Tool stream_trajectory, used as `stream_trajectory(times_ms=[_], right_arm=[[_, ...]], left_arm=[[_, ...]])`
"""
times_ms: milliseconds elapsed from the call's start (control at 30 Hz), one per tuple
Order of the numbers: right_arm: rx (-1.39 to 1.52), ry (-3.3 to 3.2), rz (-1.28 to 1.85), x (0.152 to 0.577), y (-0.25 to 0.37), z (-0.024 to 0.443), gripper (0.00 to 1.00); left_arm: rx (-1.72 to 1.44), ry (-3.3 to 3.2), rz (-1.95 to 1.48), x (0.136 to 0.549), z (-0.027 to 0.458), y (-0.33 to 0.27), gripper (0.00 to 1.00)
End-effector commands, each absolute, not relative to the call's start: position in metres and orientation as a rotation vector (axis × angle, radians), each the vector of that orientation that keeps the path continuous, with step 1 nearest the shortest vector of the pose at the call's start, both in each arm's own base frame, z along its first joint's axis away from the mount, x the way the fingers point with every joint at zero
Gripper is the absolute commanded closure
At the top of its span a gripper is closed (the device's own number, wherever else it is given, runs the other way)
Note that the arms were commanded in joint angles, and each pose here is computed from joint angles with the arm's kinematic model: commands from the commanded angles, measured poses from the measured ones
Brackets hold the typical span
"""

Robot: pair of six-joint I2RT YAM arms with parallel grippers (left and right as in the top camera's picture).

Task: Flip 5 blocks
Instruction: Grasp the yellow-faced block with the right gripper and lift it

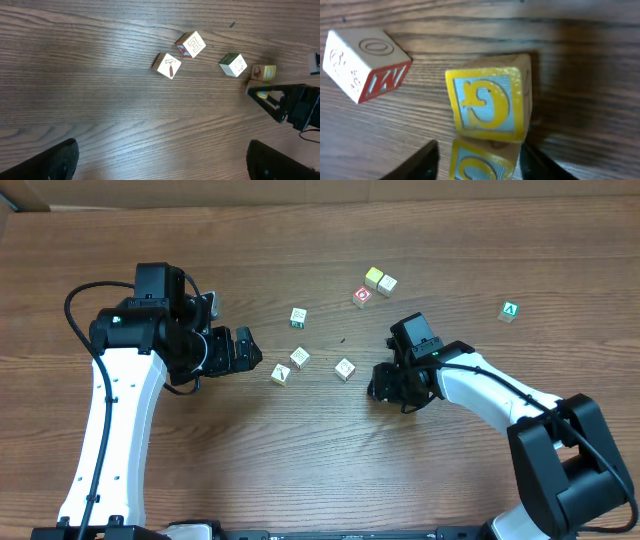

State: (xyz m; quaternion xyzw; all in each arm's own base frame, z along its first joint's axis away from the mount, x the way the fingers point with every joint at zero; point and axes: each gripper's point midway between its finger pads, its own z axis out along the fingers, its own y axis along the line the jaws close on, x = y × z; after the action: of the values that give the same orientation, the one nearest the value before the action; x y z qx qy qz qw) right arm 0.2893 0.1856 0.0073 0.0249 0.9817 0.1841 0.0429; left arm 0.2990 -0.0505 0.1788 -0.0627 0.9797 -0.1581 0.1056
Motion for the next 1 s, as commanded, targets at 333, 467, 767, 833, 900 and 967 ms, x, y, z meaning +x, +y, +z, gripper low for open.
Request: stream_trajectory(times_ms=[333,467,767,833,900,967], right_arm=[[0.089,3.024,0.478,0.288,0.176,-0.003,0.72],[0.092,3.036,0.464,0.284,0.174,0.000,0.73],[0.111,3.033,0.305,0.265,0.146,0.036,0.77],[0.117,3.053,0.283,0.253,0.140,0.046,0.78],[0.160,3.084,0.264,0.240,0.134,0.053,0.80],[0.197,3.123,0.239,0.223,0.131,0.059,0.80]], left_arm=[[-0.197,2.871,-0.485,0.304,0.183,-0.052,0.00],[-0.197,2.871,-0.485,0.304,0.183,-0.052,0.00],[-0.197,2.871,-0.485,0.303,0.183,-0.052,0.00],[-0.197,2.871,-0.485,0.303,0.183,-0.052,0.00],[-0.197,2.871,-0.485,0.303,0.183,-0.052,0.00],[-0.197,2.872,-0.485,0.303,0.183,-0.052,0.00]])
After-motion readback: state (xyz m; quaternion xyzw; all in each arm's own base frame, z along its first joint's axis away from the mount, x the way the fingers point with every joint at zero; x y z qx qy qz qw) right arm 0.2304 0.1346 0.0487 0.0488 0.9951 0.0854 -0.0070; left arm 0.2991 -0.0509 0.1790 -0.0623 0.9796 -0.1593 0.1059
